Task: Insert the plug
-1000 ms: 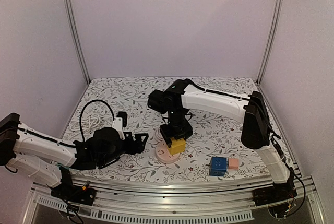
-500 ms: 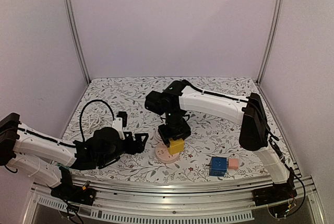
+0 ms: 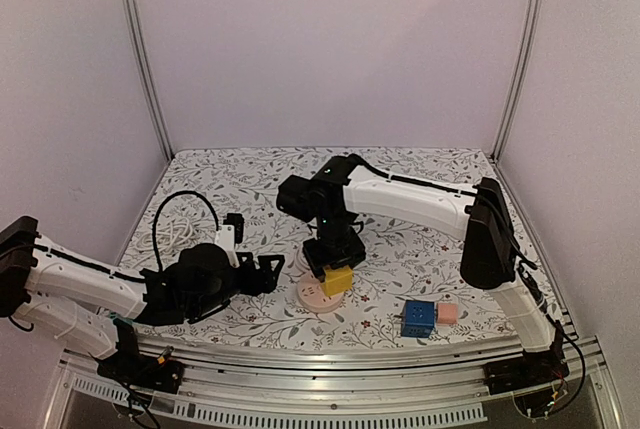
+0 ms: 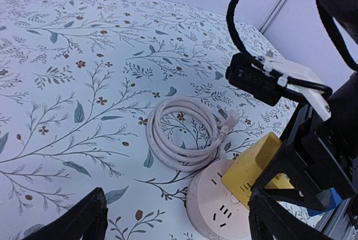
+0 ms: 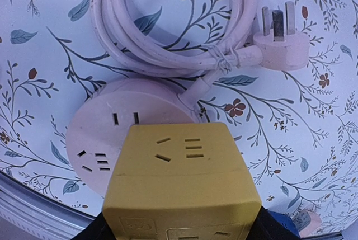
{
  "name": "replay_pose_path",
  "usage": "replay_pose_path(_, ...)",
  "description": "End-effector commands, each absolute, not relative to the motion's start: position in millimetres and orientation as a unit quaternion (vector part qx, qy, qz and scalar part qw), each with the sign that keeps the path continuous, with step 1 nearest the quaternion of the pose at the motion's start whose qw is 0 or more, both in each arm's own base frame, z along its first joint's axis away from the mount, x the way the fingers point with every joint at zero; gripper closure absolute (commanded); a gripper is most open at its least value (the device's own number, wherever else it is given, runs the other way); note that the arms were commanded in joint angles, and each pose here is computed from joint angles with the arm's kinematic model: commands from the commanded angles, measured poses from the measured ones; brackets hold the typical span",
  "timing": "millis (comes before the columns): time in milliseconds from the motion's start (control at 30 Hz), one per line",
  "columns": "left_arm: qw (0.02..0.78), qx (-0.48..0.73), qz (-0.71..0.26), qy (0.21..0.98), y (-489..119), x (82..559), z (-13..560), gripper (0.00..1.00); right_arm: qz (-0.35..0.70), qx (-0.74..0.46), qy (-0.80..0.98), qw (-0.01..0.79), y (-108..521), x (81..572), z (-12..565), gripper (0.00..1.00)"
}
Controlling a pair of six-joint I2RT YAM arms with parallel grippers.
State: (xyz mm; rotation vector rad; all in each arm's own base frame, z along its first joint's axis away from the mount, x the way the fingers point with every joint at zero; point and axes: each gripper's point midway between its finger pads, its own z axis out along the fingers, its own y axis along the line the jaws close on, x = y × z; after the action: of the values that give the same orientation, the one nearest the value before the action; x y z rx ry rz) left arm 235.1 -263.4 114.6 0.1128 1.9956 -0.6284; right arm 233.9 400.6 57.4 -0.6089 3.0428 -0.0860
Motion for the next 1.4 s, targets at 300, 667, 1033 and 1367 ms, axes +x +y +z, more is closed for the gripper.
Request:
replay_pose_path(300,0.504,0.054,-0.266,0.820,-268,233,119,0.13,-0.096,-0.172,0.979,0.043,386,244,-26,0.37)
replay_pose_path(667,0.507,0.054,-0.262,0.819,-266,234,120,0.13,0.029,-0.162,0.977,0.136,423,259,64,0.01)
replay_pose_path(1033,0.511,0.060,-0.262,0.817,-266,233,121,0.12,0.080,-0.146,0.967,0.192,415,261,128,0.01)
replay_pose_path(1367,0.523,0.075,-0.276,0.803,-265,229,129,0.03,0.143,-0.121,0.944,0.271,393,260,178,0.01)
